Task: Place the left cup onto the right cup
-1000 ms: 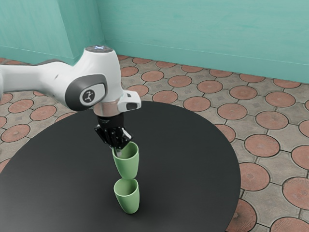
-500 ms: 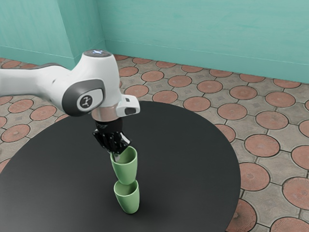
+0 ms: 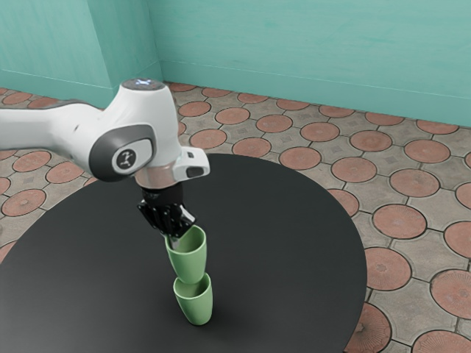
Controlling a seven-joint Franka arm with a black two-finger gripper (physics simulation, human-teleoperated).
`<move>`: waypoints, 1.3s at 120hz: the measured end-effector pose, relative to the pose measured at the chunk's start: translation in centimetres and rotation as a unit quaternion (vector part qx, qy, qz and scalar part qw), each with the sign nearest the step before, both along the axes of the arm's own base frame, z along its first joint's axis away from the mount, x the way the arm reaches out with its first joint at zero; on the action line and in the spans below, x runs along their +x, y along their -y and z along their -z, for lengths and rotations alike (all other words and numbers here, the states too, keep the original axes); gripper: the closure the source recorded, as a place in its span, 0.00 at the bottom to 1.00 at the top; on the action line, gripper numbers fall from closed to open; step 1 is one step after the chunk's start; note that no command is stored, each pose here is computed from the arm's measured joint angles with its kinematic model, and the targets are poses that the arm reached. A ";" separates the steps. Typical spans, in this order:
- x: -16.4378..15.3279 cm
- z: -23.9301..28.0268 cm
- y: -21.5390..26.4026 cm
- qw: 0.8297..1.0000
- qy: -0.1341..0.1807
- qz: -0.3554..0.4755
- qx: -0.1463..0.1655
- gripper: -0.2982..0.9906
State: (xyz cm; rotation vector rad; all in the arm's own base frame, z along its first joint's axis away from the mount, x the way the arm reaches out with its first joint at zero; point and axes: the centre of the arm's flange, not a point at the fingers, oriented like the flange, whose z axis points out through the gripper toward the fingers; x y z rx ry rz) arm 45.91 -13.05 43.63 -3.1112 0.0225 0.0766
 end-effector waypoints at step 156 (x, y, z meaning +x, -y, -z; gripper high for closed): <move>0.0 2.2 0.3 1.000 -0.017 -0.001 -0.002 0.84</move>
